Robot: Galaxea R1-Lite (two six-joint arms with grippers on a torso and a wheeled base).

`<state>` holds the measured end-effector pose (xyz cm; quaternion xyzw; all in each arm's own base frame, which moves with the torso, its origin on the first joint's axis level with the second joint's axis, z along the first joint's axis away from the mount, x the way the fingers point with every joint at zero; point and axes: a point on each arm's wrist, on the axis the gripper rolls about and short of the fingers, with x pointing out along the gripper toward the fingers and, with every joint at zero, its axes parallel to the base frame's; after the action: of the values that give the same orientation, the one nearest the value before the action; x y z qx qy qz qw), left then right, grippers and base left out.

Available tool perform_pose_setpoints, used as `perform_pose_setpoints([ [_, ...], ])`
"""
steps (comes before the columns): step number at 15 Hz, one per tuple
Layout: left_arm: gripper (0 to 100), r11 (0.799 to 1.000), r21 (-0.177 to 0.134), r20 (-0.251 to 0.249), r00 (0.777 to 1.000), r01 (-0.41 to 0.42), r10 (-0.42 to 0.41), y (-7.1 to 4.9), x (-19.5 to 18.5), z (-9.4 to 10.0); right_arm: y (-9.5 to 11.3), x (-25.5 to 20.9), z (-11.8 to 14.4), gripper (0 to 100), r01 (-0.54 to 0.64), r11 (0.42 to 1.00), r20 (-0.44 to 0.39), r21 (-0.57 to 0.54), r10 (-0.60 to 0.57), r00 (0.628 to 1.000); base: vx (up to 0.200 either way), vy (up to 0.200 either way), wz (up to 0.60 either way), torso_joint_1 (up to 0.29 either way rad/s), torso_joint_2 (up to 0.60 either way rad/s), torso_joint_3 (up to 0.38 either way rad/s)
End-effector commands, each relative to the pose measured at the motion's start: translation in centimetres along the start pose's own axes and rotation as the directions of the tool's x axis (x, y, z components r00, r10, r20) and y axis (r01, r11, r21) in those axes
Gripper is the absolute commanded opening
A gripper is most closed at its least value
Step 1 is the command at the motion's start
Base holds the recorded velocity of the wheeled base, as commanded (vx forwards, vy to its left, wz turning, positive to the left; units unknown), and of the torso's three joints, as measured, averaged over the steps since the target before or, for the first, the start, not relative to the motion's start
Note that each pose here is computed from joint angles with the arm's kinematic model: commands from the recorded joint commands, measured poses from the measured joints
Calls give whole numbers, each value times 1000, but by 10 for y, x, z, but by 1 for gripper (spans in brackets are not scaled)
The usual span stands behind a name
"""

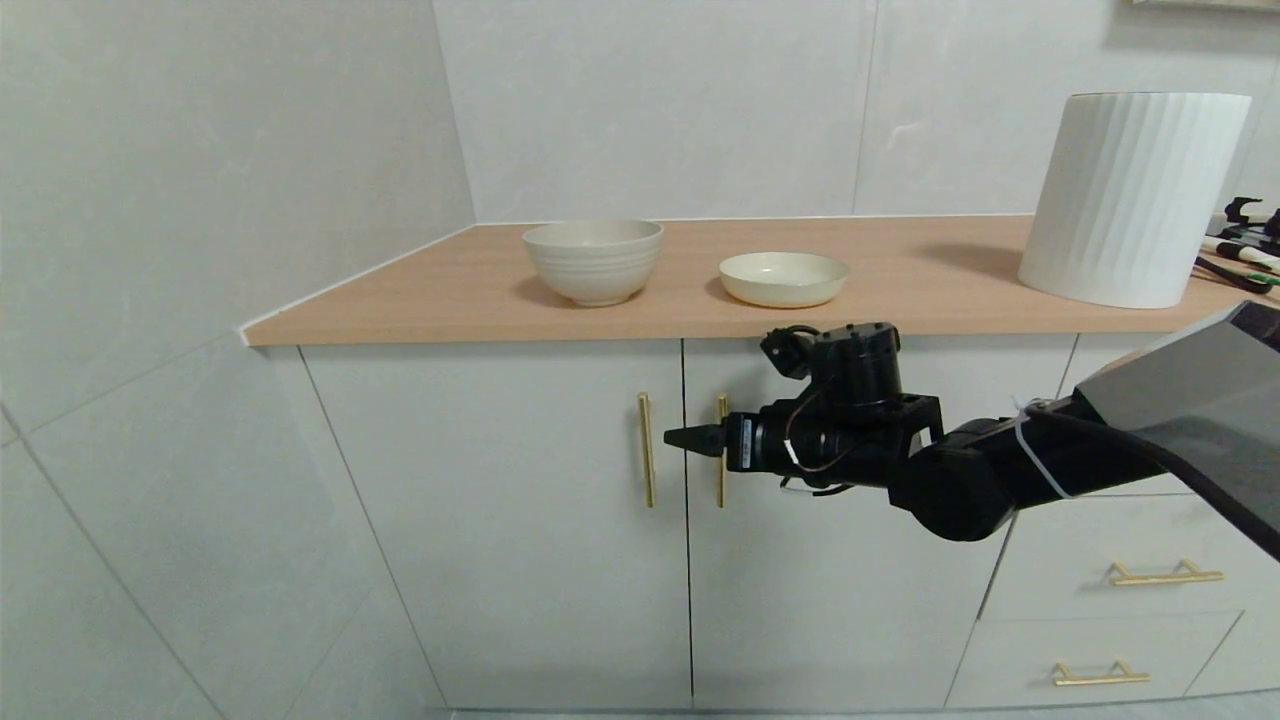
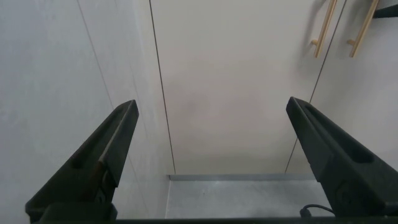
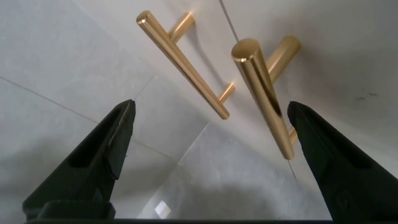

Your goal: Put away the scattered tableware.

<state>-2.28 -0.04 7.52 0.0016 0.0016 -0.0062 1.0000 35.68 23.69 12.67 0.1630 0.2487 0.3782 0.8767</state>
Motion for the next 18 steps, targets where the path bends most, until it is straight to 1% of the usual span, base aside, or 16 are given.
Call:
perform_pose_setpoints([
  [1, 100, 1000, 0, 0, 1000, 0, 0, 0, 0, 0, 1, 0, 0, 100, -3, 1000, -1, 1, 3, 1000, 0, 0, 0, 0, 0, 0],
  [4, 100, 1000, 0, 0, 1000, 0, 0, 0, 0, 0, 4, 1, -2, 100, -18, 1000, 10, -3, 18, 1000, 0, 0, 0, 0, 0, 0],
  [8, 100, 1000, 0, 0, 1000, 0, 0, 0, 0, 0, 12, 4, -6, 100, -39, 998, -3, 42, 39, 999, 0, 0, 0, 0, 0, 0],
  [13, 100, 1000, 0, 0, 1000, 0, 0, 0, 0, 0, 19, 6, -12, 100, -52, 998, -25, 43, 53, 998, 0, 0, 0, 0, 0, 0],
  [15, 100, 1000, 0, 0, 1000, 0, 0, 0, 0, 0, 25, -5, -11, 100, -63, 997, -27, 41, 64, 998, 0, 0, 0, 0, 0, 0],
  [18, 100, 1000, 0, 0, 1000, 0, 0, 0, 0, 0, 35, -31, -21, 100, -108, 993, -81, 49, 112, 990, 0, 0, 0, 0, 0, 0],
])
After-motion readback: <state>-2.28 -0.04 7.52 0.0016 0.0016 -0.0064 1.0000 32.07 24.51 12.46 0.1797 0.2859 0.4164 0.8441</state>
